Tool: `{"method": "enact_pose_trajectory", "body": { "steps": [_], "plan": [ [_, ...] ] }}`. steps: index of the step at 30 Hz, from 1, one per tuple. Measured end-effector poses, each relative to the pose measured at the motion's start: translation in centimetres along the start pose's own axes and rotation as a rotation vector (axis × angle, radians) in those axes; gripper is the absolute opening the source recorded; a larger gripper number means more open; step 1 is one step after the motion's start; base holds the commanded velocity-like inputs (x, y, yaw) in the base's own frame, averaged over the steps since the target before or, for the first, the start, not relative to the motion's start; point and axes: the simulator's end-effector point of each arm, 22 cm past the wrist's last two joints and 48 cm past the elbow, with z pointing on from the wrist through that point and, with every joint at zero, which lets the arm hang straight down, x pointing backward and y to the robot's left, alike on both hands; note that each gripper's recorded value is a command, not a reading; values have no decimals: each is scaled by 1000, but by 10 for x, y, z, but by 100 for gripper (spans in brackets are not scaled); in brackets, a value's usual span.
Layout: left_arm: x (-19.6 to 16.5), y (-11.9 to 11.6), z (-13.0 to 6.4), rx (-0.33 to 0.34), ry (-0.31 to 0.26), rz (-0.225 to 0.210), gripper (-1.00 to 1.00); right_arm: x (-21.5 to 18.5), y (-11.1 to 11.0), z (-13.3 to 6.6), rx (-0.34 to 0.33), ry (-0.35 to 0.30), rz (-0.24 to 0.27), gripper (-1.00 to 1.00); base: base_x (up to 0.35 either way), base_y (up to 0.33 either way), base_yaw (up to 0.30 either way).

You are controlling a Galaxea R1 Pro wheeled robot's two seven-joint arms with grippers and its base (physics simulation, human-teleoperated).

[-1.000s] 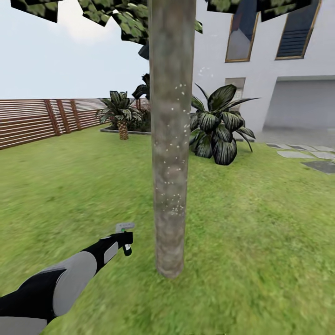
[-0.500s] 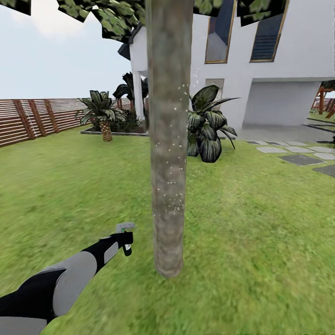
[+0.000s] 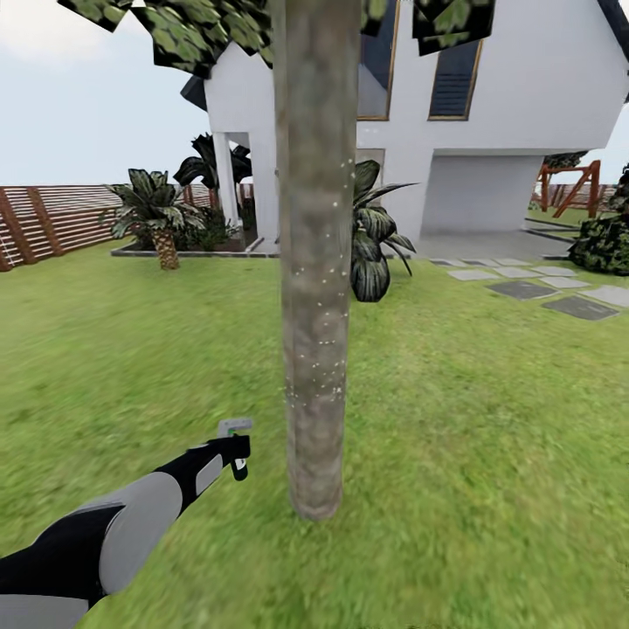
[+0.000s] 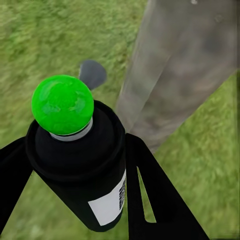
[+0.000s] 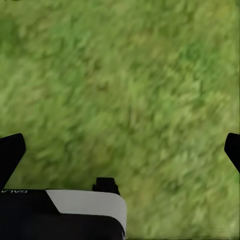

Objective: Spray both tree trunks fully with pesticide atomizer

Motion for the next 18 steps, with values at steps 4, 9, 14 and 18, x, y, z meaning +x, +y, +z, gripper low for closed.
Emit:
{"method": "enact_pose_trajectory", "body": {
  "steps": [4,9,14,18],
  "plan": [
    [0,0,0,0,0,0,-100,0,0,0,0,0,0,100,0,350,-298],
    [0,0,0,0,0,1,-100,0,0,0,0,0,0,100,0,350,-298],
    [0,0,0,0,0,1,-100,0,0,0,0,0,0,100,0,350,-265],
    [0,0,0,0,0,1,-100,0,0,0,0,0,0,100,0,350,-65]
  ]
}}
